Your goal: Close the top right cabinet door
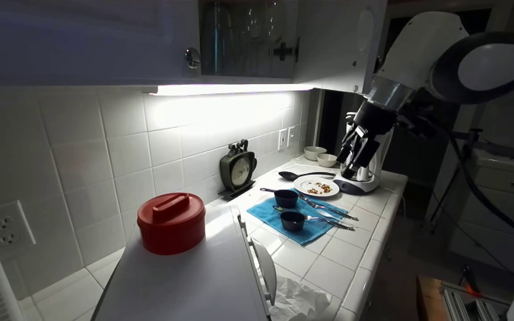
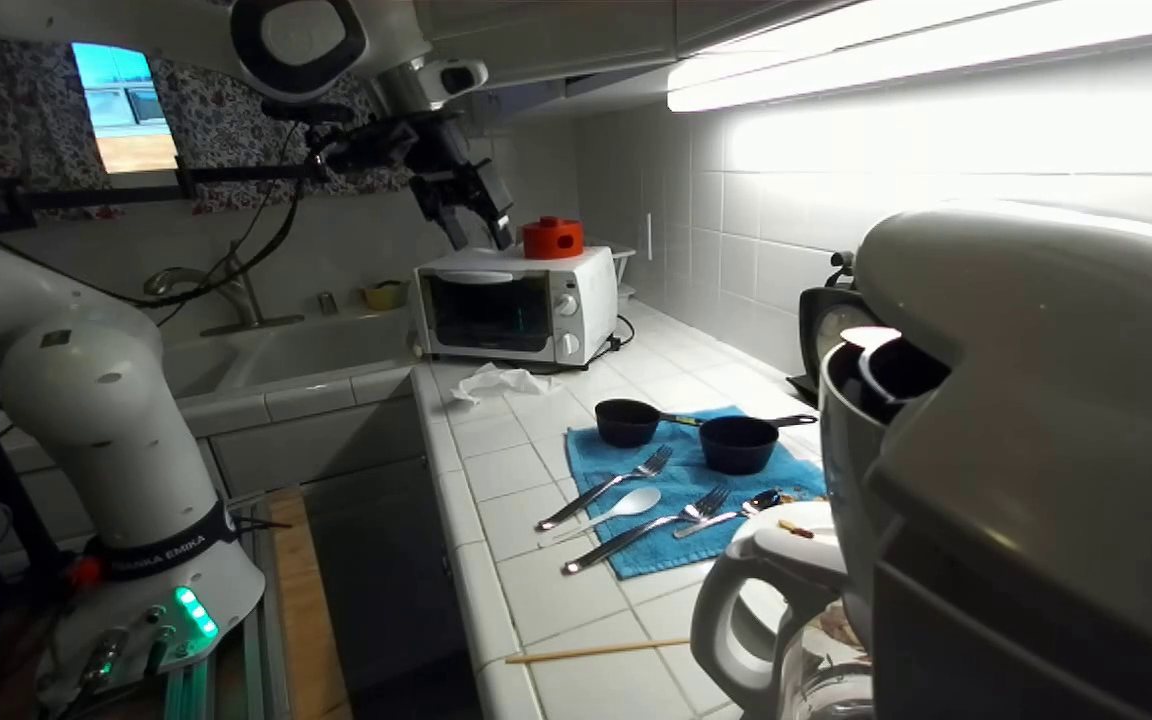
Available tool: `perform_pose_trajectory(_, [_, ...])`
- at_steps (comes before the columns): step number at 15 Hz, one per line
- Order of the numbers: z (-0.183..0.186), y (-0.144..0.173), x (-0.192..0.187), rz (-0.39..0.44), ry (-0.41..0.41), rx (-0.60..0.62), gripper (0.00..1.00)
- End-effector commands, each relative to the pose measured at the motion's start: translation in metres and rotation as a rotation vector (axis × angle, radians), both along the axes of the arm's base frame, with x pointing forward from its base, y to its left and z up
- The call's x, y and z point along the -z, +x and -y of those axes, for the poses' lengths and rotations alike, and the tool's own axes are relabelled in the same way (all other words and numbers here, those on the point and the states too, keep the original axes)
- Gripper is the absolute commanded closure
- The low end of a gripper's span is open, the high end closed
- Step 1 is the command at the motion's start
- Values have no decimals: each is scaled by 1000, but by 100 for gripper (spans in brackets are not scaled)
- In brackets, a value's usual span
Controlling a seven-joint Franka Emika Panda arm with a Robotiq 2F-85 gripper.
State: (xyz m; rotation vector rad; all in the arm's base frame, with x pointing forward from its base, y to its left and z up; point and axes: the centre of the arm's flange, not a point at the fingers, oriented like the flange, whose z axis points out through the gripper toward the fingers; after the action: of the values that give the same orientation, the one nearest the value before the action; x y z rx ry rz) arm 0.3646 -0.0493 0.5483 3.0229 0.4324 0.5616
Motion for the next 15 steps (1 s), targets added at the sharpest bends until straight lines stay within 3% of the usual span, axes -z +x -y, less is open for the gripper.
perform_pose_trajectory(1, [-19, -14, -34, 35, -5, -107, 0])
perform_pose_trajectory(9, [-57, -35, -93, 148, -66, -253, 0])
perform_pose_trajectory(15, [-54, -57, -133, 259, -48, -226, 0])
